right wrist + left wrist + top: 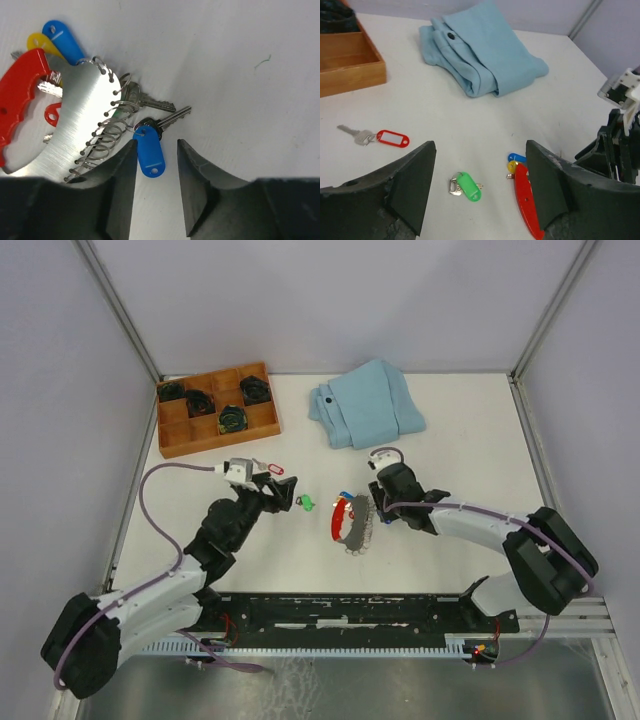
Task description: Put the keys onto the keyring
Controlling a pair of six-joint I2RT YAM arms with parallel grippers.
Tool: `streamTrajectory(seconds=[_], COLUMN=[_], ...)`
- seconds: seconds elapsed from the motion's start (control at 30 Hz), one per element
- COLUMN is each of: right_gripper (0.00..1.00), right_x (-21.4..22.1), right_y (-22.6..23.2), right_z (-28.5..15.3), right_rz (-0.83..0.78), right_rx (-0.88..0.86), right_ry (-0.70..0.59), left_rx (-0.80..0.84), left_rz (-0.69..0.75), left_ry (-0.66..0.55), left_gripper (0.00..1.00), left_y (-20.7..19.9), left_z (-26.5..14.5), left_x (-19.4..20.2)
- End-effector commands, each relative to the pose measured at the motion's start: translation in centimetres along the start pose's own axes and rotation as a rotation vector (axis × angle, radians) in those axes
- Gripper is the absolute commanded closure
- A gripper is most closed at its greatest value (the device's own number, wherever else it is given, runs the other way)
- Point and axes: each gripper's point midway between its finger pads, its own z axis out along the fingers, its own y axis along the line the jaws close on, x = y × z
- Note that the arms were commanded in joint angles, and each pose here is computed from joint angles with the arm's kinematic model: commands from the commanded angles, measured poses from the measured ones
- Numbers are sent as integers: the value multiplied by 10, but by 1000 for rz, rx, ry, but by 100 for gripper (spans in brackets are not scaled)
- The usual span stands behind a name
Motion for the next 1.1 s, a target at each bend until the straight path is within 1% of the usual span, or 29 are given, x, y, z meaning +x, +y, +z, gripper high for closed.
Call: streamTrajectory(seconds=[0.0, 0.03, 0.07, 0.13, 0.17, 0.23, 0.3, 0.43, 0.6, 0.67, 0.8, 0.9, 1.07], right_gripper=[45, 38, 30, 18, 14, 1, 0, 0, 0, 0, 0, 0, 0], right_x=[-42, -46, -48, -54, -56, -59, -60, -63, -58, -55, -48, -47, -45], right_y=[-15, -21, -28, -50, -61, -80, -98, -103, -104, -104, -110, -111, -109], right_z=[-27, -37, -47, -72, -87, -114, -140, -182, -214, -221, -230, -228, -221], right_rz=[131, 138, 145, 207, 245, 285, 337, 342, 367, 387, 432, 441, 428], right_rx=[79, 100, 125, 229, 276, 361, 429, 373, 301, 281, 293, 300, 308], right_ry=[-164, -184, -199, -249, -268, -315, -382, -477, -570, -600, -626, -636, -600], left_rx=[-234, -254, -281, -311, -318, -322, -314, -288, -241, -198, -121, -122, -112], left_rz=[-146, -174, -194, -254, -275, -297, -310, -298, -161, -76, 63, 66, 71], left_ry=[-42, -57, -50, -89, -110, -146, -180, -208, -151, -108, -73, -78, -94], left_gripper=[4, 0, 1, 1, 1, 1, 1, 1, 1, 1, 1, 1, 1], left_y=[38, 40, 45, 48, 49, 51, 50, 42, 28, 21, 13, 16, 17], left_z=[-23, -29, -37, -50, -56, -68, -79, -98, -119, -126, -135, -136, -137], left_x=[-13, -18, -18, -33, -40, -53, -68, -100, -135, -139, -139, -131, -127])
